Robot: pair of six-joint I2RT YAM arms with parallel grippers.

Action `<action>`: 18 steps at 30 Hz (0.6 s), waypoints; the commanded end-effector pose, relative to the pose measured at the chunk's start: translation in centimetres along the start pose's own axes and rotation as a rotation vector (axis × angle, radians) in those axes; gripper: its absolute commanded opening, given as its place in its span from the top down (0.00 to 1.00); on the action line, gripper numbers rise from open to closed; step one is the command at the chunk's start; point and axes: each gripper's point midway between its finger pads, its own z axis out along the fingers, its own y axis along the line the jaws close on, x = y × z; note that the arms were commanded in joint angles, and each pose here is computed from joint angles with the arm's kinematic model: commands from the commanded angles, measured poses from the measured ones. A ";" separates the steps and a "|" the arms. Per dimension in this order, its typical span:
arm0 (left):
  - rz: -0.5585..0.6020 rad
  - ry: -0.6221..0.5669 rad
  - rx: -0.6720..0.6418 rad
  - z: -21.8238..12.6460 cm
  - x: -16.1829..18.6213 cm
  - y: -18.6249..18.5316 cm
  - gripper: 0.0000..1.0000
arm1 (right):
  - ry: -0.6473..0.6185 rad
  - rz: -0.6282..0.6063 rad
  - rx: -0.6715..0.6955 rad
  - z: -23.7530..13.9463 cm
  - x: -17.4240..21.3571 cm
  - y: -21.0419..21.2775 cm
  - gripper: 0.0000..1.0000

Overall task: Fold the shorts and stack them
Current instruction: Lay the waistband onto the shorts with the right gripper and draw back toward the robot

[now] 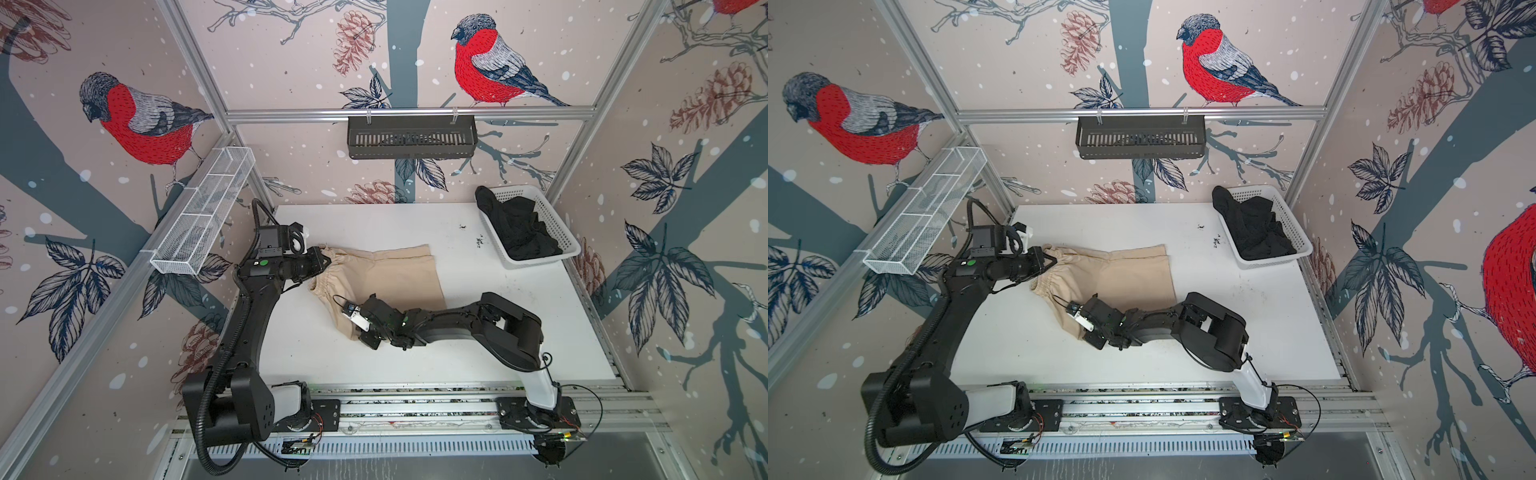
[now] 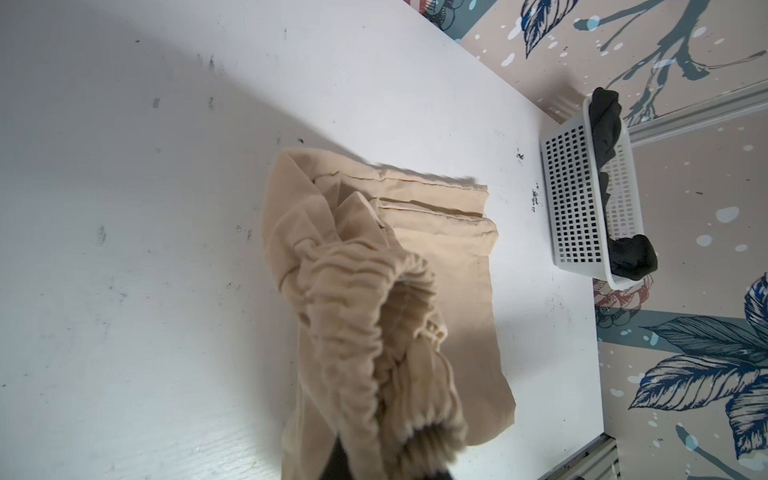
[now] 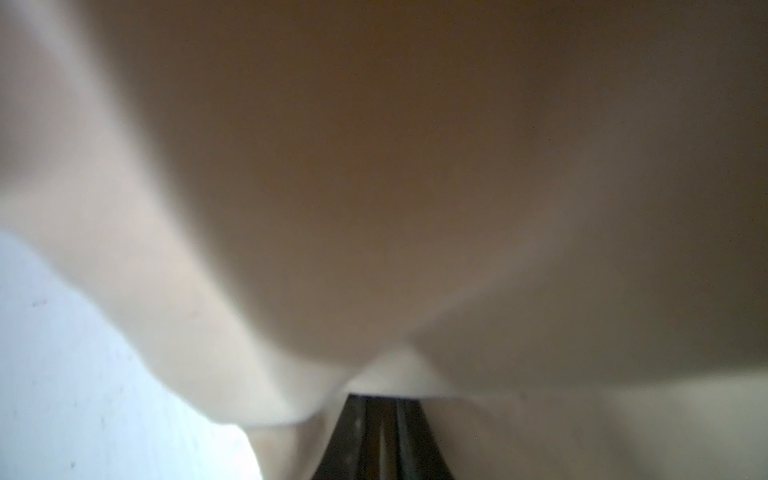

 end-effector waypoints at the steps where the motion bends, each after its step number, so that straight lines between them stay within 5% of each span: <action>1: 0.038 0.008 -0.036 -0.2 -0.6 0.5 1.00 | 0.114 0.099 -0.171 0.3 1.7 2.5 0.80; 7: 0.067 0.014 -0.108 0.0 -2.1 1.5 1.00 | -0.077 0.155 -0.187 -3.4 -4.1 1.8 0.61; 11: 0.084 0.020 -0.157 -0.1 -2.5 2.1 1.00 | -0.091 0.192 -0.052 -7.9 -2.2 -2.5 0.60; 14: 0.096 0.027 -0.183 0.1 -2.9 2.6 1.00 | -0.047 0.181 0.006 -8.9 1.3 -3.8 0.66; 18: 0.086 0.030 -0.171 0.6 -3.7 2.4 1.00 | -0.001 0.143 -0.045 -6.8 1.3 -1.8 0.81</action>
